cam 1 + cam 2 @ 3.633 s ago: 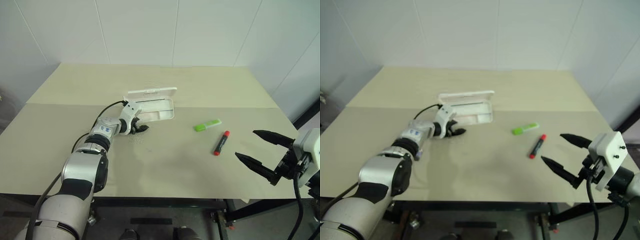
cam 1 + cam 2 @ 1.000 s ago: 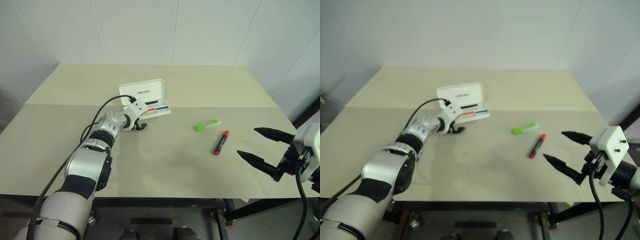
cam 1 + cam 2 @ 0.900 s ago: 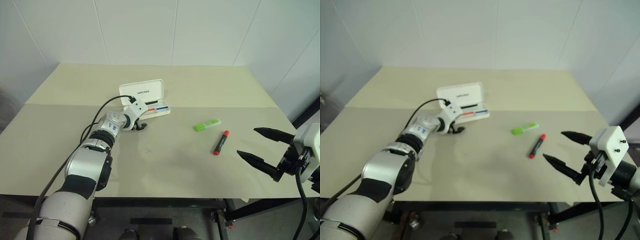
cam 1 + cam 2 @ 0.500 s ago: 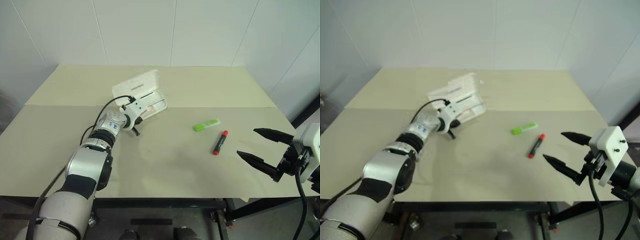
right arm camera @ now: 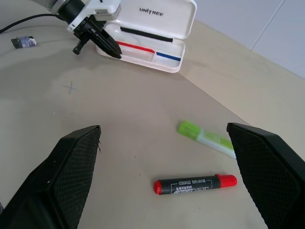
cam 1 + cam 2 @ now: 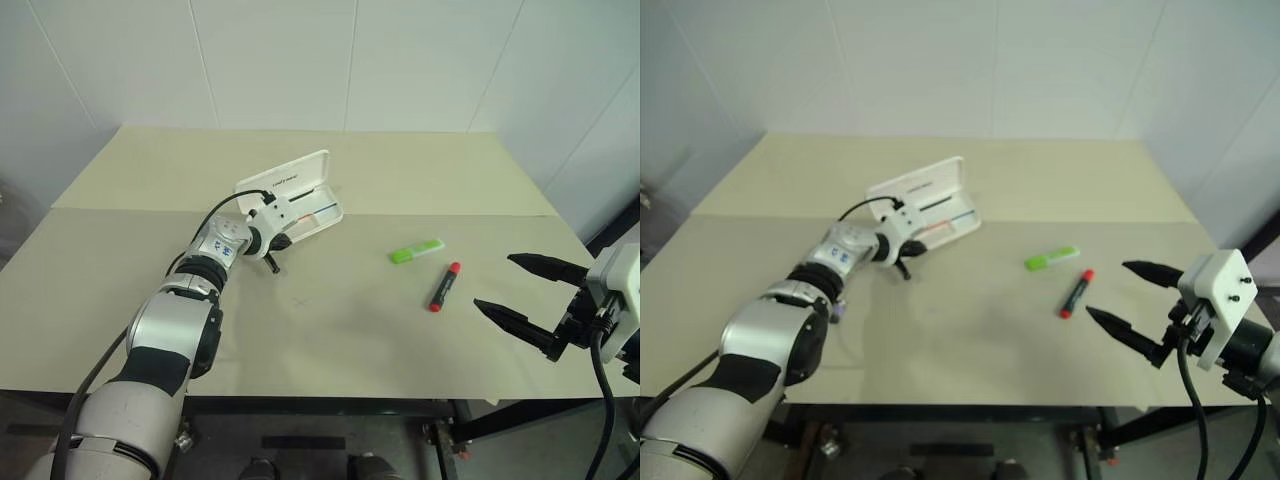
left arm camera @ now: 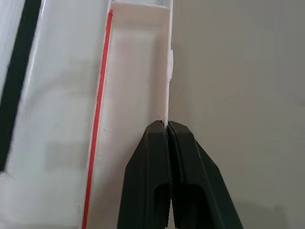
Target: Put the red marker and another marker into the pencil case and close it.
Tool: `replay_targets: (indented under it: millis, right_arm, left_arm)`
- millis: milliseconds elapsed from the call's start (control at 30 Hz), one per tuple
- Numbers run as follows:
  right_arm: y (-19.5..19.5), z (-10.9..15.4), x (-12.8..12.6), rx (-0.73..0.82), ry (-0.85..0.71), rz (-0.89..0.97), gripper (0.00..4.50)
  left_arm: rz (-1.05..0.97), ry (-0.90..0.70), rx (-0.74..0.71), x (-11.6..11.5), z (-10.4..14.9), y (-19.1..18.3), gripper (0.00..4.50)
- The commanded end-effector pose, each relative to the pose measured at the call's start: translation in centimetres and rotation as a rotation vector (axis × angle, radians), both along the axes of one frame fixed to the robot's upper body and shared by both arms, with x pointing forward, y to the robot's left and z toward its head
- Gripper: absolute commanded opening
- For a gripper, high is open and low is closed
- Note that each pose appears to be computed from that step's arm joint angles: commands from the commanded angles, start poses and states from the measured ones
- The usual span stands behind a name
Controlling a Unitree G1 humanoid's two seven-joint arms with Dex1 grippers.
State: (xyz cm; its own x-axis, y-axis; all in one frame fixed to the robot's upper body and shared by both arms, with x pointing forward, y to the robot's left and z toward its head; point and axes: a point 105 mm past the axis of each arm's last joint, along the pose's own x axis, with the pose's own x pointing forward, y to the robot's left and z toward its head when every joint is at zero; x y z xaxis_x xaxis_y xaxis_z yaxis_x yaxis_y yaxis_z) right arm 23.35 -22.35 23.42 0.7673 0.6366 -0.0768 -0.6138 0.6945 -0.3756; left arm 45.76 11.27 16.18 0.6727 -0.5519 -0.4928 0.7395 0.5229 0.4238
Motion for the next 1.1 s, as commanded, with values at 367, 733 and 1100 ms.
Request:
replay_targets:
  millis: [367,733,1100]
  right_arm:
    - [-0.6,1.3,-0.2,-0.036,-0.033,0.034,4.5]
    - [-1.2,1.1,-0.3,-0.055,-0.019,0.042,4.5]
    - [-1.3,0.9,0.0,-0.058,-0.016,0.045,4.5]
  left_arm:
    - [-0.519,0.112,-0.028,-4.6,2.3,-1.8,0.01]
    - [-0.735,0.166,-0.041,-7.8,1.1,-0.6,0.01]
    - [-0.708,0.132,-0.076,-10.0,0.2,-0.2,0.01]
